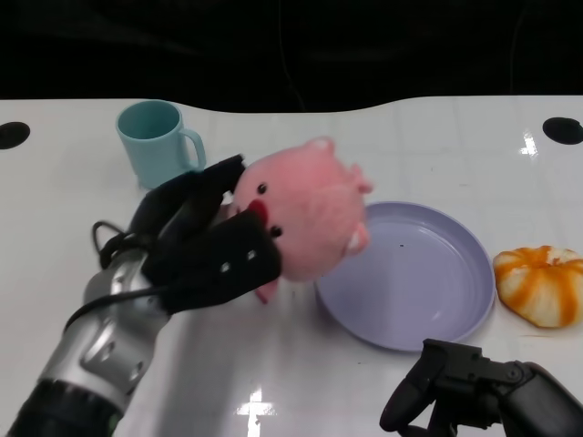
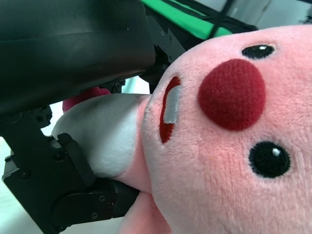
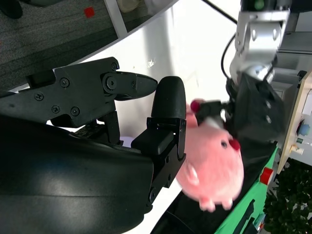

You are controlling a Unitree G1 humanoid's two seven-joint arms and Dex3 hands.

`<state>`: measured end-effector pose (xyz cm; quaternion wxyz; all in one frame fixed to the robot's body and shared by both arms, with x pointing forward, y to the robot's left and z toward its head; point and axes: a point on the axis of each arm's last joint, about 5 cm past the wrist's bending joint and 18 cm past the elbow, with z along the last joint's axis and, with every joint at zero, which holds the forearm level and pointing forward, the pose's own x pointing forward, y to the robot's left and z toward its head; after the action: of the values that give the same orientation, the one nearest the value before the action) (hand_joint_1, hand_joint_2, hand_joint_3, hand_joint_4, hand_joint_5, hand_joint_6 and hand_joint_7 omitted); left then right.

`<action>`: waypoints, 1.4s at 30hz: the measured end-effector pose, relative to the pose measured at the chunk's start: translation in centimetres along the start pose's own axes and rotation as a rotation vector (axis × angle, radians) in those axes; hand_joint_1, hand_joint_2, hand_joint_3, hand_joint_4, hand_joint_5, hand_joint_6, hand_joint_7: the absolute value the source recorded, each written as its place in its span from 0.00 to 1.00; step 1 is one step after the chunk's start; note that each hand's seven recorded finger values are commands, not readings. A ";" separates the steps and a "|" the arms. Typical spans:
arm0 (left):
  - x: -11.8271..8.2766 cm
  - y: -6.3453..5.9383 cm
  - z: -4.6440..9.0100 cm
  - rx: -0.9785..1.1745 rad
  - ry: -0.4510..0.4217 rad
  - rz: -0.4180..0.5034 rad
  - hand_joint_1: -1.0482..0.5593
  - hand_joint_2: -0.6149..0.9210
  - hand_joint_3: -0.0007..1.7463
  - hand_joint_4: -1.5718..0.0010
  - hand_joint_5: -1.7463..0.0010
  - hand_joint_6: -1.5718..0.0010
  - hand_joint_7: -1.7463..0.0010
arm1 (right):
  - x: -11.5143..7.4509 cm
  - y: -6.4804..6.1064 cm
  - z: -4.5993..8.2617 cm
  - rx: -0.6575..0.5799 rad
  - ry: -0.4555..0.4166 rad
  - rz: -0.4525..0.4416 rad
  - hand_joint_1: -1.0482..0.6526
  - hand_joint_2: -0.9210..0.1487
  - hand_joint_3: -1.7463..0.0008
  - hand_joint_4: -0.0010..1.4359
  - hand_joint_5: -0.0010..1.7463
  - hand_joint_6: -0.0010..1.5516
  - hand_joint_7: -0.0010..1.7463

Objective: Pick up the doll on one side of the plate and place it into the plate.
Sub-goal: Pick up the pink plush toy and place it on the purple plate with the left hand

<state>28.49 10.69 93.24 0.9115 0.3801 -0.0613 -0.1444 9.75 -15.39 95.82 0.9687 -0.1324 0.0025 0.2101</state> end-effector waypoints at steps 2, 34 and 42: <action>0.7 -0.2 1.3 -0.010 -0.030 -0.012 0.54 0.67 0.73 0.37 0.00 0.51 0.01 | 0.0 0.0 0.0 0.001 -0.001 0.002 0.47 0.00 0.80 0.46 0.90 0.38 0.74; 4.2 -5.2 8.4 0.098 0.008 -0.312 0.45 0.99 0.09 0.59 0.20 0.54 0.92 | -0.9 0.7 0.5 0.008 0.005 0.004 0.47 0.00 0.79 0.46 0.91 0.38 0.74; 4.4 -5.1 8.7 0.336 -0.026 -0.417 0.17 1.00 0.17 0.98 0.84 0.86 1.00 | -0.6 0.6 0.5 0.004 -0.004 0.000 0.47 0.00 0.79 0.46 0.91 0.38 0.75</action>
<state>29.63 0.07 95.77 0.7852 0.5287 -0.0164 -0.3219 8.89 -14.95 96.17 0.9690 -0.1298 0.0008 0.2102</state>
